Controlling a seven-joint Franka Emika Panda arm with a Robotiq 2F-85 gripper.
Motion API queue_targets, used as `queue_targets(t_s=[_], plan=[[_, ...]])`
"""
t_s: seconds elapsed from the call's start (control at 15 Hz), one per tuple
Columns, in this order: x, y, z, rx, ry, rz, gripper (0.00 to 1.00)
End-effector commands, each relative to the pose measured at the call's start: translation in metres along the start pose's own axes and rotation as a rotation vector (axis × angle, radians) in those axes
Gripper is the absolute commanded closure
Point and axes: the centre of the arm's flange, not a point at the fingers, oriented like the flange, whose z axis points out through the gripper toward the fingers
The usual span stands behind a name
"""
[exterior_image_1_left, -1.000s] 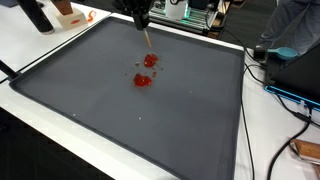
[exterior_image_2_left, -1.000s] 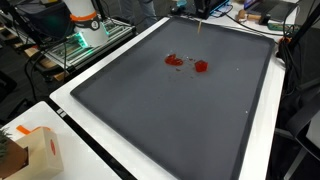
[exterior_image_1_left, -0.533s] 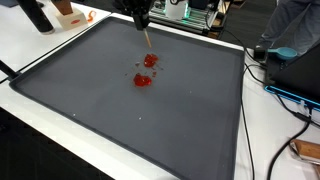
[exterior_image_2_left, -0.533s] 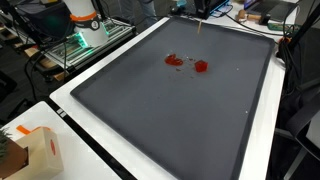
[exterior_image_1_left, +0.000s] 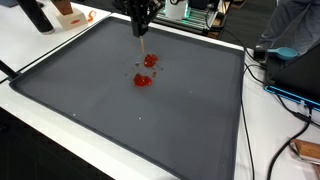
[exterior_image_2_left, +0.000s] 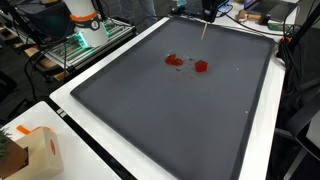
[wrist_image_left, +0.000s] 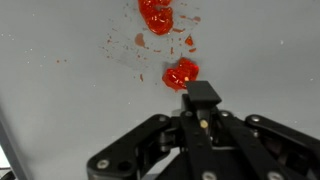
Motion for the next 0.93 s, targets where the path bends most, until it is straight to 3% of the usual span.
queue_targets(t_s=[0.0,0.47,0.87], plan=[[0.023,-0.042,0.015,-0.142,0.027,0.084,0.97],[0.037,-0.086,0.059,-0.388,0.094,0.257,0.97],[0.041,-0.102,0.078,-0.5,0.106,0.334,0.97]])
